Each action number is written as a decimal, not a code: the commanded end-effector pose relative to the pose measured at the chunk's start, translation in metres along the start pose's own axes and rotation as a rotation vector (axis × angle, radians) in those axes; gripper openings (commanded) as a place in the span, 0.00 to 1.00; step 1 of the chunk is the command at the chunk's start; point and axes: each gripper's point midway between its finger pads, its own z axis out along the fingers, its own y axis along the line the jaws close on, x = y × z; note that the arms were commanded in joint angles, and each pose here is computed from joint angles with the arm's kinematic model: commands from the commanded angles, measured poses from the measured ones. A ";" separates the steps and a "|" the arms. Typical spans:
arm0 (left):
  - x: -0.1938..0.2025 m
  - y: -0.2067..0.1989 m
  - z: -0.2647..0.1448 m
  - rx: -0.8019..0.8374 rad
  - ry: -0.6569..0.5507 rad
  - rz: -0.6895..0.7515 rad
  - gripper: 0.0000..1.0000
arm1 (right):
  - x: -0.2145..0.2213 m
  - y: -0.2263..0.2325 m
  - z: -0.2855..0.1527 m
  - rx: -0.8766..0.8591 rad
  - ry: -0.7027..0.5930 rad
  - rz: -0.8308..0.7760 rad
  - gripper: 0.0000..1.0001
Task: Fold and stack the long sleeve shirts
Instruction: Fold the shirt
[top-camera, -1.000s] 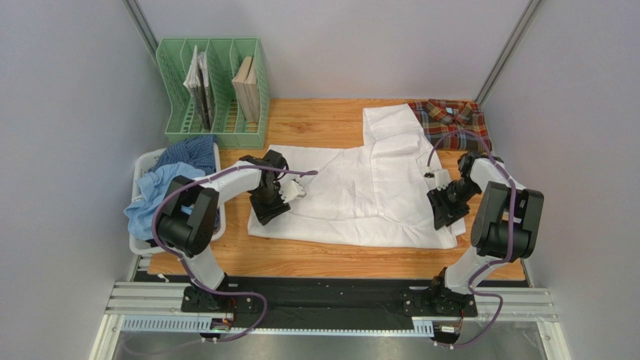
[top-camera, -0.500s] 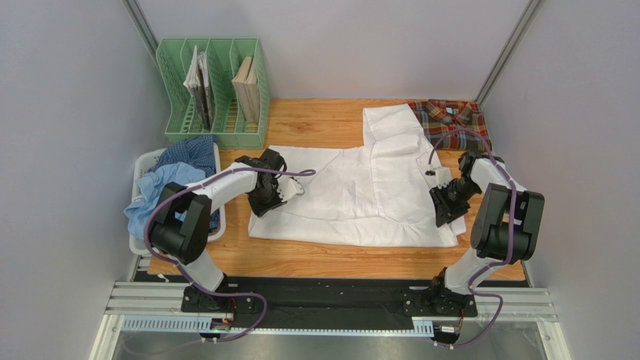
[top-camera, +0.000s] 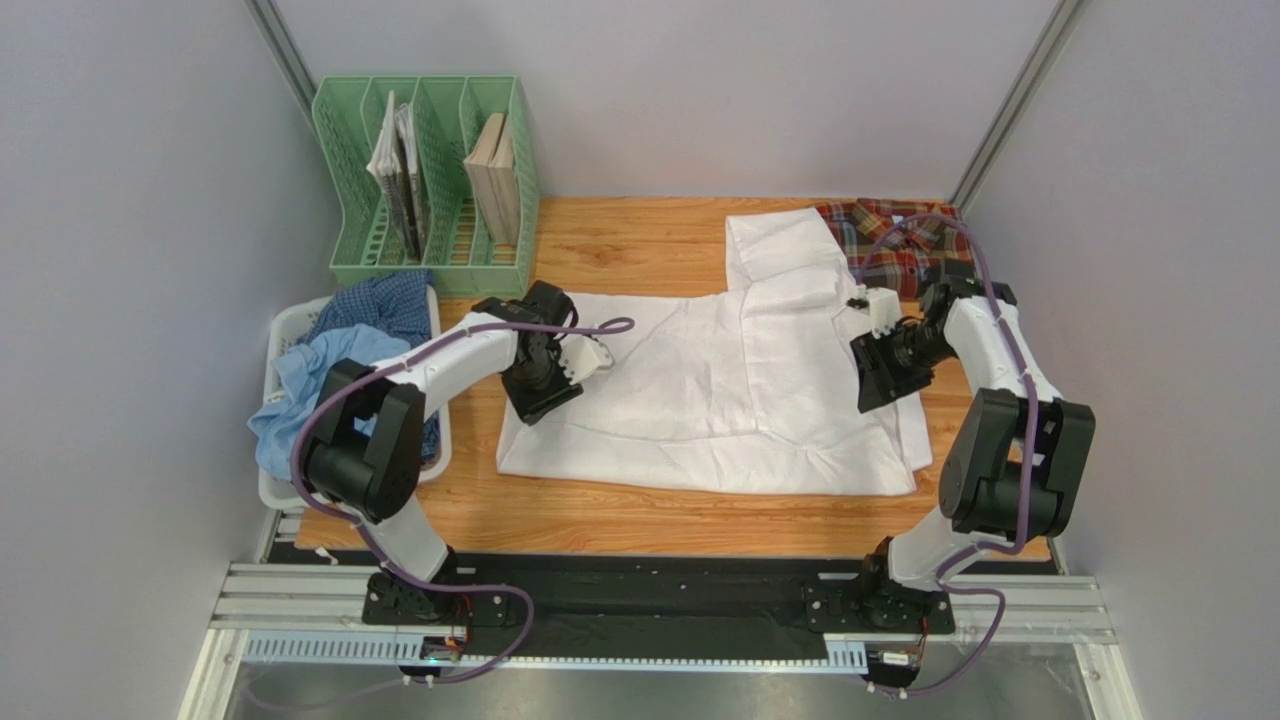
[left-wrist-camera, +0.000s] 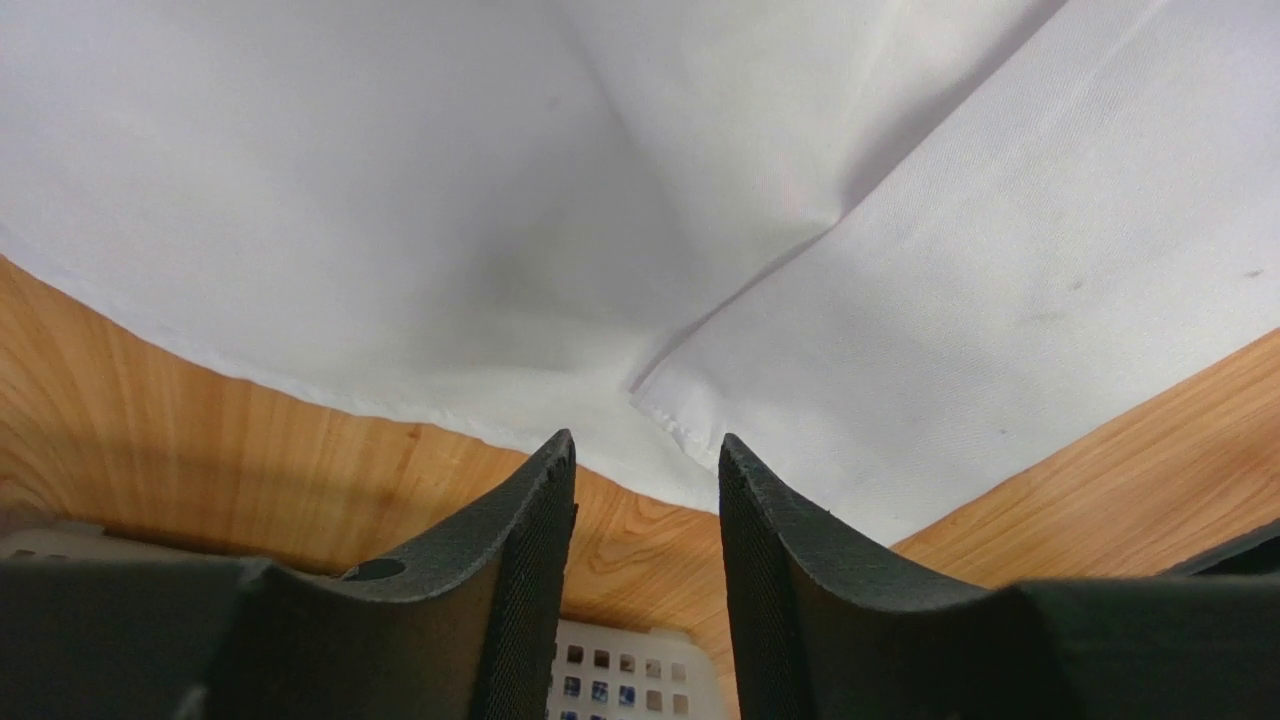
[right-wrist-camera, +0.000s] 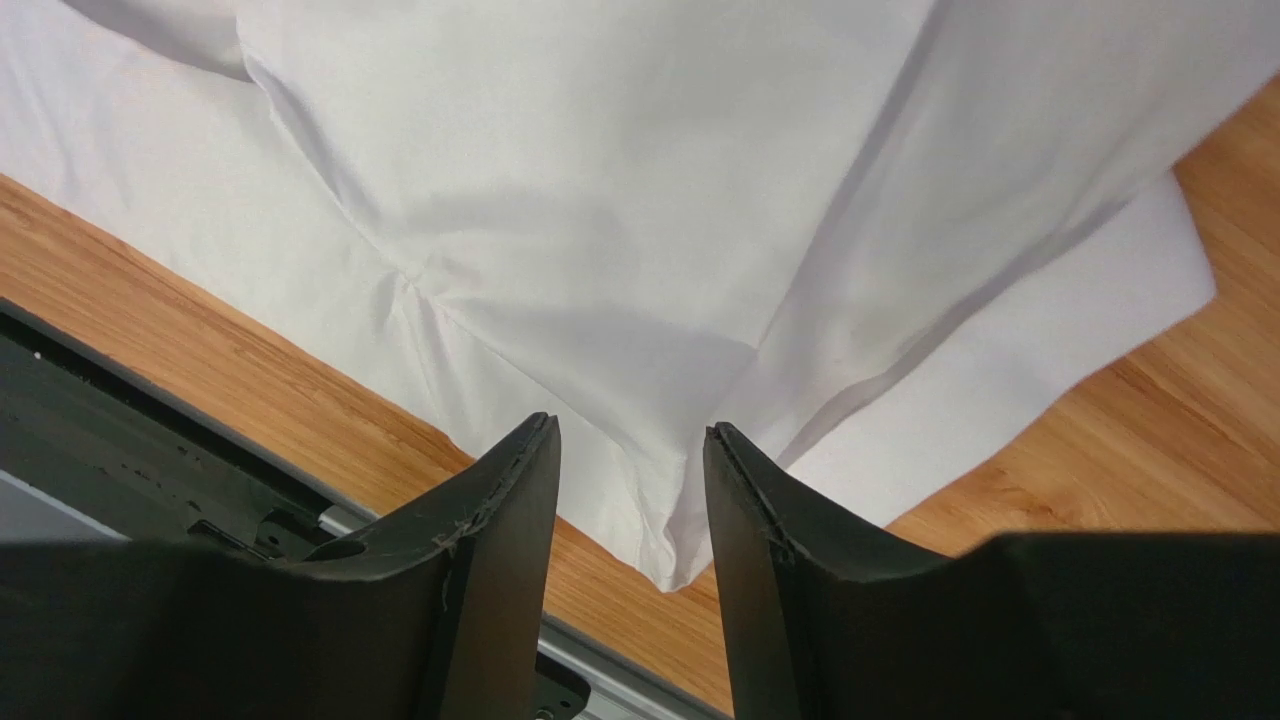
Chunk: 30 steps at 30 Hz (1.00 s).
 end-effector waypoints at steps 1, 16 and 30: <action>-0.019 -0.004 0.000 0.062 -0.056 0.007 0.46 | -0.007 0.013 0.009 -0.050 0.004 -0.014 0.46; 0.005 -0.025 0.021 0.141 0.022 0.005 0.44 | -0.039 0.107 0.050 -0.157 -0.022 -0.247 0.52; 0.003 -0.016 0.017 0.098 0.018 -0.047 0.43 | -0.091 0.106 0.103 0.053 -0.033 -0.221 0.54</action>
